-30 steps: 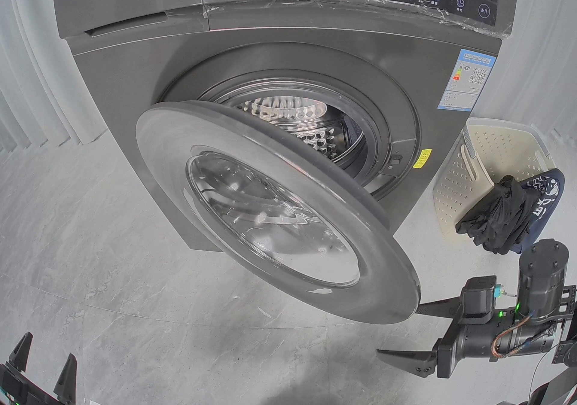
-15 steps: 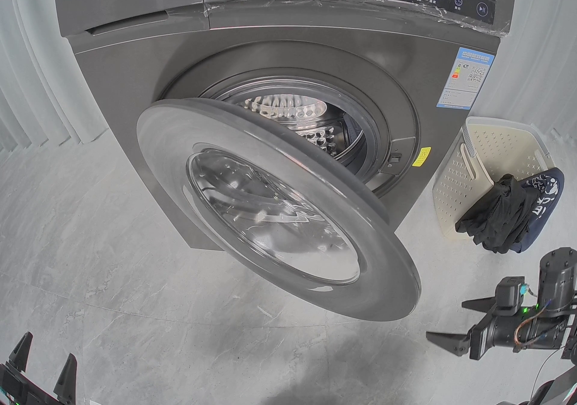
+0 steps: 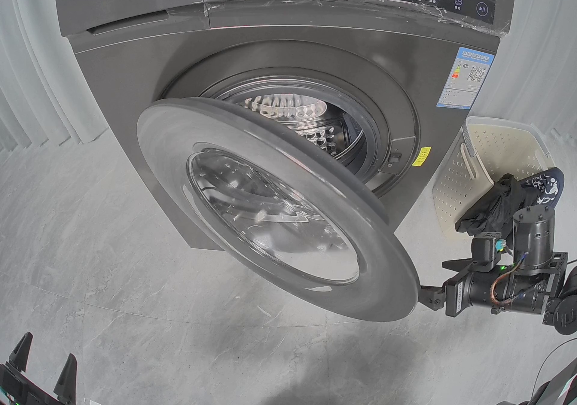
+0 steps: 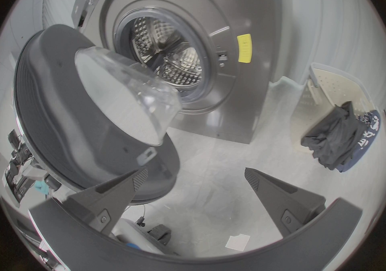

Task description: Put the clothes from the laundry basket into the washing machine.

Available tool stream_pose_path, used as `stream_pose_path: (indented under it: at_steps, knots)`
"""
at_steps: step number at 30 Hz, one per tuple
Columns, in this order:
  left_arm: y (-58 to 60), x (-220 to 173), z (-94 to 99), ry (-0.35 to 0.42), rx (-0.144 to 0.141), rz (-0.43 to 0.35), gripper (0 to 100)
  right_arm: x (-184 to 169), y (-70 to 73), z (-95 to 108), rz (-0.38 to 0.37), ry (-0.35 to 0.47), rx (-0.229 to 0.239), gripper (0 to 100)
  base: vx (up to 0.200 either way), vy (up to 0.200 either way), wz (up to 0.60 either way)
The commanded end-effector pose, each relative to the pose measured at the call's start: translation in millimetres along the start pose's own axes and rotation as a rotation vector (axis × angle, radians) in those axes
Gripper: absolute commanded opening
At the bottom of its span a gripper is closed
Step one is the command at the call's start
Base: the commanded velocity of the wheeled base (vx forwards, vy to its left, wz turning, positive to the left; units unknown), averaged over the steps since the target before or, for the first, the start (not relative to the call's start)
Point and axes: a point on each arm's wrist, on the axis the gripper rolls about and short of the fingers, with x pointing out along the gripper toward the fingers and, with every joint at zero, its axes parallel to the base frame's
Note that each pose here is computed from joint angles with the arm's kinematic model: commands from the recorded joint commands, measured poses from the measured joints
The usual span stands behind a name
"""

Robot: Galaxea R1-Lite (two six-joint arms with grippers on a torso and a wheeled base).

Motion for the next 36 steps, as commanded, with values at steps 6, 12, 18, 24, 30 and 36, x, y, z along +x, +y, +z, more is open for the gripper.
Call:
stream_pose_path:
  at_steps: [6, 12, 18, 24, 30, 36]
  knots:
    - [0.2, 0.3, -4.2, 0.003, 0.000, 0.001, 100, -12.3, 32.5, -20.8, 0.143, 0.046, -0.058, 100, 0.000, 0.000, 0.00]
    - [0.2, 0.3, -4.2, 0.003, 0.000, 0.001, 100, -8.3, 31.5, -6.7, 0.121, -0.001, -0.035, 100, 0.000, 0.000, 0.00]
    - [0.2, 0.3, -4.2, 0.003, 0.000, 0.001, 100, 31.5, 33.9, 15.7, 0.052, -0.011, 0.025, 100, -0.100, 0.000, 0.00]
    - [0.2, 0.3, -4.2, 0.003, 0.000, 0.001, 100, 76.3, 31.9, 39.0, -0.002, -0.043, 0.067, 100, 0.000, 0.000, 0.00]
    - [0.2, 0.3, -4.2, 0.003, 0.000, 0.001, 100, 99.3, 38.5, 52.0, -0.001, -0.071, 0.061, 100, 0.000, 0.000, 0.00]
    - [0.2, 0.3, -4.4, 0.005, 0.000, 0.001, 100, 101.5, 55.6, 45.0, 0.045, -0.047, 0.037, 100, 0.000, 0.000, 0.00]
